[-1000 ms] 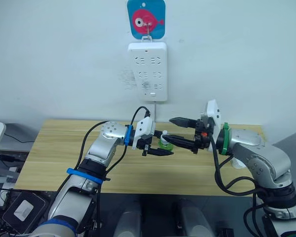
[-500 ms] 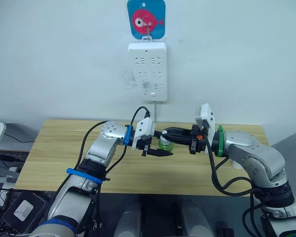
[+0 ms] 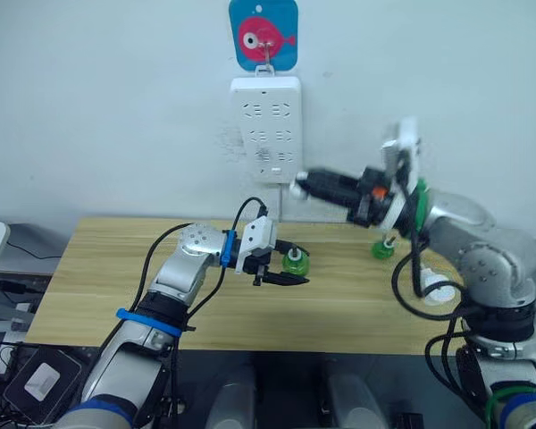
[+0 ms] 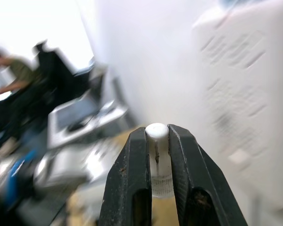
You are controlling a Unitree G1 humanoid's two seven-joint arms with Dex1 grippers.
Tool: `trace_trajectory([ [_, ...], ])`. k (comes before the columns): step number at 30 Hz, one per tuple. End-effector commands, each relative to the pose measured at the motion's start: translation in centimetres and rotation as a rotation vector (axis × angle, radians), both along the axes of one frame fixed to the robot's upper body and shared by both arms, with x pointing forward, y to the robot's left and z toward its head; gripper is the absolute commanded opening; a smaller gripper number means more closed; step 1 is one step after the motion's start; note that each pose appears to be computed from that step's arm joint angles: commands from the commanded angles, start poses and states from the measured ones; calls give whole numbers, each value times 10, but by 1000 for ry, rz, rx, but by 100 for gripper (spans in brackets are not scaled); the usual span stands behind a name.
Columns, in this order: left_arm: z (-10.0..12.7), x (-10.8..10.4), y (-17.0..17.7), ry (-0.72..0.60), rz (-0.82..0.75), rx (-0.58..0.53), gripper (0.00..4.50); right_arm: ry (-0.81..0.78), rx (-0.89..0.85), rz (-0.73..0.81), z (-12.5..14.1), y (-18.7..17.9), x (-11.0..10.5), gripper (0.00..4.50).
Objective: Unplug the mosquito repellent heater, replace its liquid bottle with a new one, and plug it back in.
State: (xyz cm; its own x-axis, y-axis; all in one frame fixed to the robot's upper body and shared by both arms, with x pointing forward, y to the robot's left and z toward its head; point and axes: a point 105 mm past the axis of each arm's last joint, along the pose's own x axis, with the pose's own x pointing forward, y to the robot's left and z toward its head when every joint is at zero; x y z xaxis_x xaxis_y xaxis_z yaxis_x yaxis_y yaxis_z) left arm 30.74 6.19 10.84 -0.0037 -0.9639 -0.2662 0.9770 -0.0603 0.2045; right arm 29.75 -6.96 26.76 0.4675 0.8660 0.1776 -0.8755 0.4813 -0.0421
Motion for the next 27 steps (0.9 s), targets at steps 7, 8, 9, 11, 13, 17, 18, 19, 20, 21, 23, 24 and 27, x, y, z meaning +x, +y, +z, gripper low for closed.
trace_trajectory([
  [7,17,16,13,-118,197,-112,227,-64,-128,-579,-118,-51,24,22],
  [8,20,16,13,-120,212,-121,227,-77,-144,-620,-131,-54,26,22],
  [9,21,16,12,-121,224,-129,227,-80,-150,-653,-143,-57,28,22],
  [11,24,15,12,-119,244,-137,227,-83,-149,-722,-161,-64,33,22],
  [13,25,13,13,-119,252,-136,227,-83,-147,-756,-174,-67,36,22],
  [17,25,3,18,-102,244,-111,227,-23,-113,-788,-198,-70,42,22],
  [18,26,2,19,-100,244,-107,227,-17,-112,-792,-202,-70,43,22],
  [19,27,2,20,-100,245,-103,227,-5,-110,-805,-208,-73,44,22],
  [20,28,2,21,-100,248,-100,227,9,-103,-817,-213,-76,46,22],
  [21,29,2,21,-100,249,-99,227,13,-101,-822,-216,-77,47,22],
  [23,30,2,22,-100,250,-97,227,11,-101,-823,-219,-78,48,22],
  [24,30,2,22,-99,250,-96,227,18,-97,-833,-221,-79,50,22],
  [27,31,1,22,-95,248,-92,227,27,-78,-838,-223,-79,55,22],
])
